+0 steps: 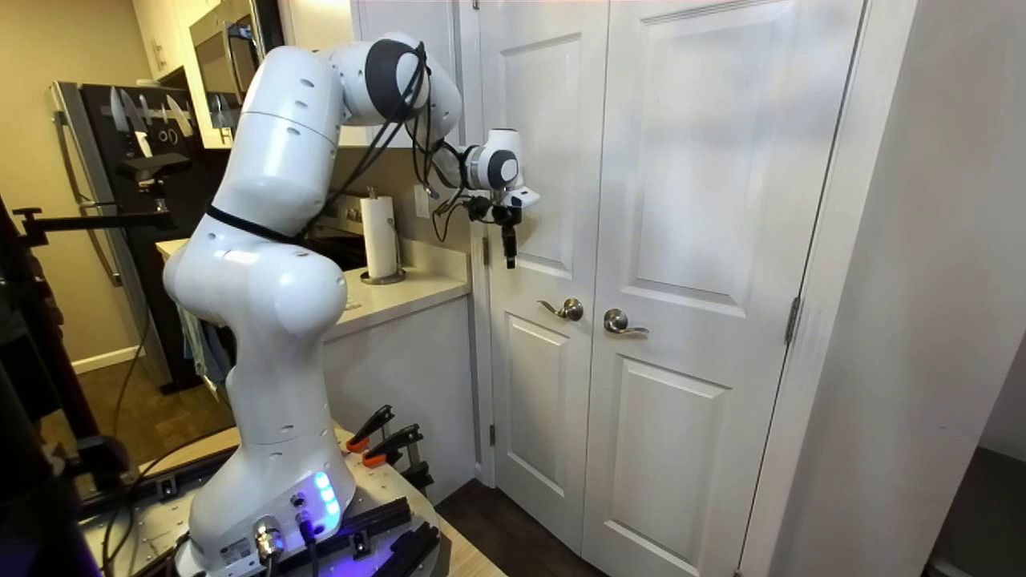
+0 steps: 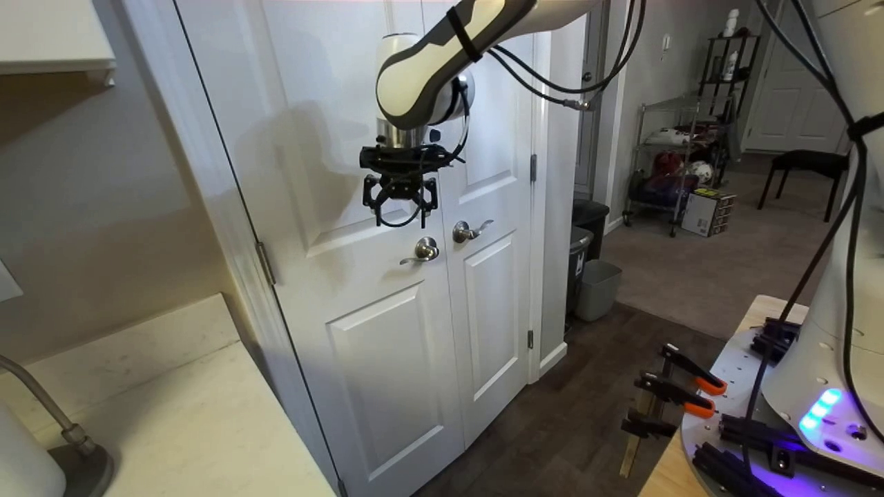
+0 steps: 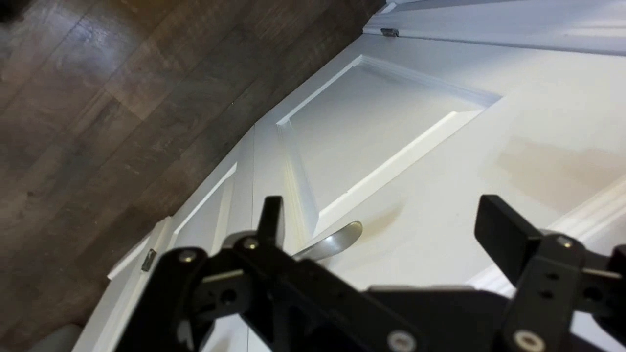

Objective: Open the door on the left

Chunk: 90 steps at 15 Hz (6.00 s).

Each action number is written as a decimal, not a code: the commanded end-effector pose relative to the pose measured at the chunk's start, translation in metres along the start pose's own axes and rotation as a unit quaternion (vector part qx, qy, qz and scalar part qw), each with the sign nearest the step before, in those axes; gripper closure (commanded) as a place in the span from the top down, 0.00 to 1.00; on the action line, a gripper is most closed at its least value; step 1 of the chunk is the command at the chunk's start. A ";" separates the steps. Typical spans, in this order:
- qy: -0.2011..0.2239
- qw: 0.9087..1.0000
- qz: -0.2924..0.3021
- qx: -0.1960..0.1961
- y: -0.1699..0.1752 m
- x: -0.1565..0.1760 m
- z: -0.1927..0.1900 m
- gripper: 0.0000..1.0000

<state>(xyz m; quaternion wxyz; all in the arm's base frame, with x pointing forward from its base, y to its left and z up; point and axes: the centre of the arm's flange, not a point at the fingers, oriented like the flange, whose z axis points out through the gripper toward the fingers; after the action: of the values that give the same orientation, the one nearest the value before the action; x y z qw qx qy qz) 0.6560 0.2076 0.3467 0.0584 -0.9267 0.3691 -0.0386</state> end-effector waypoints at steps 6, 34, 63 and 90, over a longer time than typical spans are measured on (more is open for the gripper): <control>0.040 0.994 0.098 -0.029 -0.011 0.011 0.044 1.00; 0.069 0.993 0.059 -0.073 0.036 0.100 0.122 1.00; 0.020 0.993 0.092 -0.072 0.075 0.060 0.098 1.00; 0.038 0.986 0.155 -0.057 0.003 0.076 0.061 1.00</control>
<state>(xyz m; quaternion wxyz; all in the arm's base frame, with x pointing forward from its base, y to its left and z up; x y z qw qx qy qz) 0.7175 0.1495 0.2538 -0.0089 -0.8610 0.5077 -0.0273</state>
